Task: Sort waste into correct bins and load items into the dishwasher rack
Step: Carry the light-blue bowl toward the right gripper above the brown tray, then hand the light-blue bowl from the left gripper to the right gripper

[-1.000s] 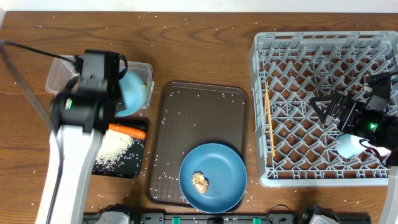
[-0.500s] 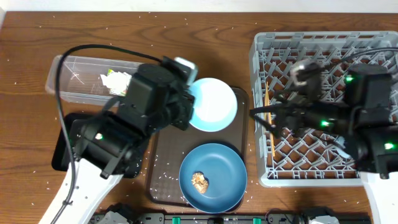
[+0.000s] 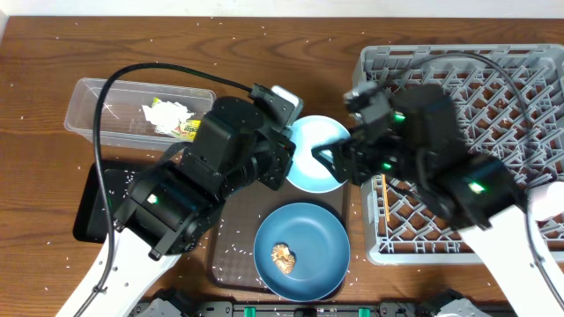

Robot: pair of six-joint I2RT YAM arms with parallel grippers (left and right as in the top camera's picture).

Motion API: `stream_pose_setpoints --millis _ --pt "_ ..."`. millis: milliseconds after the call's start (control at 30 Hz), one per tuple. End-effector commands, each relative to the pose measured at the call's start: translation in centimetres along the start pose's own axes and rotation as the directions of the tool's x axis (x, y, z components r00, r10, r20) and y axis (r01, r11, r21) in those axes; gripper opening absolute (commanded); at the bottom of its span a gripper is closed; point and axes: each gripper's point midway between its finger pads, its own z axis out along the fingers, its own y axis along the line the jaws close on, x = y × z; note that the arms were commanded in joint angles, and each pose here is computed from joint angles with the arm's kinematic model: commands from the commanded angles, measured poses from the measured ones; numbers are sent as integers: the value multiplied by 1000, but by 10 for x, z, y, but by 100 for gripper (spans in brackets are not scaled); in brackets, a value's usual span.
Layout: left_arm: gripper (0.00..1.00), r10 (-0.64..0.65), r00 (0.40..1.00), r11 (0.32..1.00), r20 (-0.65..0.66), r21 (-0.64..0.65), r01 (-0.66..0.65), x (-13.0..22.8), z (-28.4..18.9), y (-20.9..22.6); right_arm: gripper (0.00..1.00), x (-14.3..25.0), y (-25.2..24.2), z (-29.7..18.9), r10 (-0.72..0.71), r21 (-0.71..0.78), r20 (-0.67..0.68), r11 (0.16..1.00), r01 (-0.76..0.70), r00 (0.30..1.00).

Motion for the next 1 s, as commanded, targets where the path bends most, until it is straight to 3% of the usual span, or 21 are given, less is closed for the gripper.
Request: stream_pose_setpoints --millis 0,133,367,433,500,667,733,967 --pt "6 24 1000 999 15 21 -24 -4 -3 -6 49 -2 -9 11 30 62 -6 998 -30 1000" --pt "6 24 1000 1000 16 11 -24 -4 -3 -4 44 -4 -18 9 30 113 10 993 -31 999" --pt "6 24 999 998 22 -55 -23 -5 -3 7 50 -9 -34 -18 13 244 77 969 -32 997" --pt "6 24 999 998 24 -59 -22 -6 -3 8 49 -10 -34 -24 9 250 92 968 -31 996" --pt "6 24 999 998 26 -58 -22 -6 -3 8 41 -10 -33 -26 7 249 96 968 -31 995" --pt "6 26 999 998 44 -53 -24 -10 -3 6 40 -5 -32 -16 19 231 58 972 -32 998" --pt "6 31 999 998 43 -47 -28 -10 -3 3 36 -2 -35 -12 25 236 40 971 -34 999" --pt "10 38 999 999 39 -37 -36 -9 -3 -1 3 -5 -42 -19 18 286 65 958 -36 998"
